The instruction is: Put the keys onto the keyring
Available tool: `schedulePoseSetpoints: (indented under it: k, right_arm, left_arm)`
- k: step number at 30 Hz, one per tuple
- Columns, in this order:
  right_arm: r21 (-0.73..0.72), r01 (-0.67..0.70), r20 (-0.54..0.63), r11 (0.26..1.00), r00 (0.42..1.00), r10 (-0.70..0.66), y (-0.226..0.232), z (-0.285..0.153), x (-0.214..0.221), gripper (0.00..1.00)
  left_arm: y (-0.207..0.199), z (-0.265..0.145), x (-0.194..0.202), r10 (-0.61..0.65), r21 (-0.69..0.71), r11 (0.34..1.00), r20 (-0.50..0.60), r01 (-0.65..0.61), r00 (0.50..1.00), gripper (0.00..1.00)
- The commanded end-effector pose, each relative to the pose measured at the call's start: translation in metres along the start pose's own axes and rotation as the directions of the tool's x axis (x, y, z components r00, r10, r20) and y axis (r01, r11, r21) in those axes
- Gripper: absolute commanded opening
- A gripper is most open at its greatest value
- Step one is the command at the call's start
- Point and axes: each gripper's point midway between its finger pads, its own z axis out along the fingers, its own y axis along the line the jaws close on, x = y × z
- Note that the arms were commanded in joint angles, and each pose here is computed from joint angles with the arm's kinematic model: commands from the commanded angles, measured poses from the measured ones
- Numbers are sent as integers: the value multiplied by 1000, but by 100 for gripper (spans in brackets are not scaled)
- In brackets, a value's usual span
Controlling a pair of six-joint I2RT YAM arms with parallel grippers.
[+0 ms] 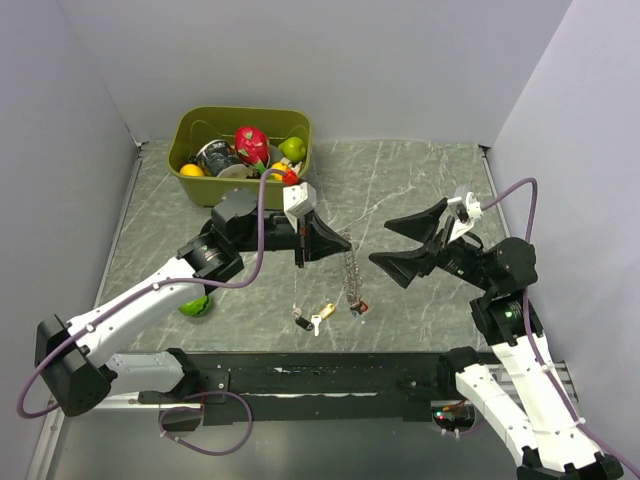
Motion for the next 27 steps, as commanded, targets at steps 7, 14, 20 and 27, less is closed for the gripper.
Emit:
schedulePoseSetpoints:
  k: [7, 14, 20, 27]
  right_arm:
    - [102, -18, -57, 995, 998, 24, -22, -4, 26, 100]
    - [147, -86, -123, 985, 987, 105, -37, -5, 60, 100]
    - [150, -120, -187, 981, 971, 148, -39, -4, 90, 100]
    - [162, -101, -313, 982, 938, 148, -33, 7, 129, 100]
  left_arm:
    - [28, -49, -15, 102, -202, 974, 7, -99, 995, 1]
    - [32, -84, -14, 142, -325, 935, -30, -144, 989, 1]
    - [24, -108, -5, 152, -385, 909, -52, -160, 987, 1]
    - [13, -126, 7, 138, -415, 898, -57, -149, 989, 1]
